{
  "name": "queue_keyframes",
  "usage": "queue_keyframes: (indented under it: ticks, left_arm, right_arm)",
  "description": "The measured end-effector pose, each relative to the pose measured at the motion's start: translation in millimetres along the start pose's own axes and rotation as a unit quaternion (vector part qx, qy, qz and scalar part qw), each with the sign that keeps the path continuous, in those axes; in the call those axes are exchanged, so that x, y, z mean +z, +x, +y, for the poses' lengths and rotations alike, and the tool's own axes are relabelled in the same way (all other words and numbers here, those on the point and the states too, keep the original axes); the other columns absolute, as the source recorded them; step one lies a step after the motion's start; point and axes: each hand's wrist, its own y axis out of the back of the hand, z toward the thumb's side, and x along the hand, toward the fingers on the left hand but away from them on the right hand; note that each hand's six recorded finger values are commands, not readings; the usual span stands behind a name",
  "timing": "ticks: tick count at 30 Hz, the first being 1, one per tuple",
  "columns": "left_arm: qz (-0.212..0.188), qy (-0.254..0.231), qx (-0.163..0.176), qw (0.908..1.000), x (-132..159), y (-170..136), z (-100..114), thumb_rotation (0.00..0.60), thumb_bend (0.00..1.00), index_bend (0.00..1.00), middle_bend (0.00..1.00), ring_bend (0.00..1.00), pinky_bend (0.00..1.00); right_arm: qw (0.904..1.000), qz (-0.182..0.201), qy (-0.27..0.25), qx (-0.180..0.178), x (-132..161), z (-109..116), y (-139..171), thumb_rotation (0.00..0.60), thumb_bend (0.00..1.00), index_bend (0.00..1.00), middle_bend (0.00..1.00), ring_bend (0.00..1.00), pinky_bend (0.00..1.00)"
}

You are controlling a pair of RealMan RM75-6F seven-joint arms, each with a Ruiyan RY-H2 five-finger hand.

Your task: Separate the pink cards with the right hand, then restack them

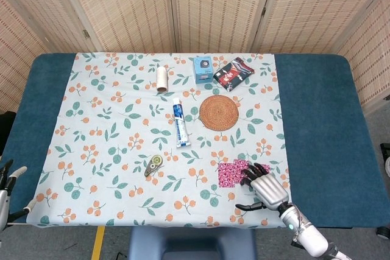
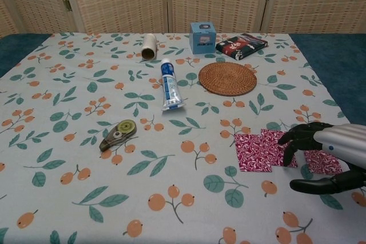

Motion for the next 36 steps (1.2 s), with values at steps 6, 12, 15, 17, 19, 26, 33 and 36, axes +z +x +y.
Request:
queue_keyframes:
  ticks: [6,12,15,17,19,26,33,36]
  left_arm:
    - [0.001,0.0,0.0,1.0,0,-1,0,0.6,0.26,0.22,0.06,0.12,0.0]
    - [0.003,0.0,-0.001,1.0,-2,-2,-1,0.6,0.26,0.22,0.06,0.12,0.0]
    - [0.004,0.001,-0.002,1.0,-2,-3,-1,0.6,0.26,0.22,0.06,0.12,0.0]
    - [0.004,0.001,-0.002,1.0,-3,-3,-1,0.6,0.26,0.22,0.06,0.12,0.0]
    - [0.006,0.0,-0.001,1.0,-3,-3,-1,0.6,0.26,0.22,0.06,0.12,0.0]
    - [0.007,0.0,-0.003,1.0,-5,-4,-3,0.6,0.26,0.22,0.06,0.12,0.0]
    - [0.008,0.0,-0.004,1.0,-6,-4,-3,0.6,0.26,0.22,0.06,0.12,0.0]
    - [0.008,0.0,-0.004,1.0,-6,-4,-4,0.6,0.26,0.22,0.06,0.12,0.0]
  right_arm:
    - [0.9999,0.001,0.016,-0.003,0,-2,-3,0.068,0.18,0.31,0.16,0.0,0.0]
    - [0.9997,-0.001,0.024,-0.008,0,0,-10,0.067,0.18,0.31,0.16,0.0,0.0]
    - [0.9996,-0.002,0.026,-0.01,0,1,-13,0.068,0.18,0.31,0.16,0.0,0.0]
    - [0.9997,0.001,0.025,-0.008,3,1,-13,0.068,0.18,0.31,0.16,0.0,0.0]
    - [0.9997,0.005,0.024,-0.006,5,0,-13,0.07,0.18,0.31,0.16,0.0,0.0]
    - [0.9995,0.007,0.03,0.002,6,-5,-9,0.069,0.18,0.31,0.16,0.0,0.0]
    - [0.9987,0.004,0.05,-0.007,5,-4,-13,0.071,0.18,0.31,0.16,0.0,0.0]
    - [0.9986,0.0,0.053,-0.01,3,-2,-16,0.068,0.18,0.31,0.16,0.0,0.0]
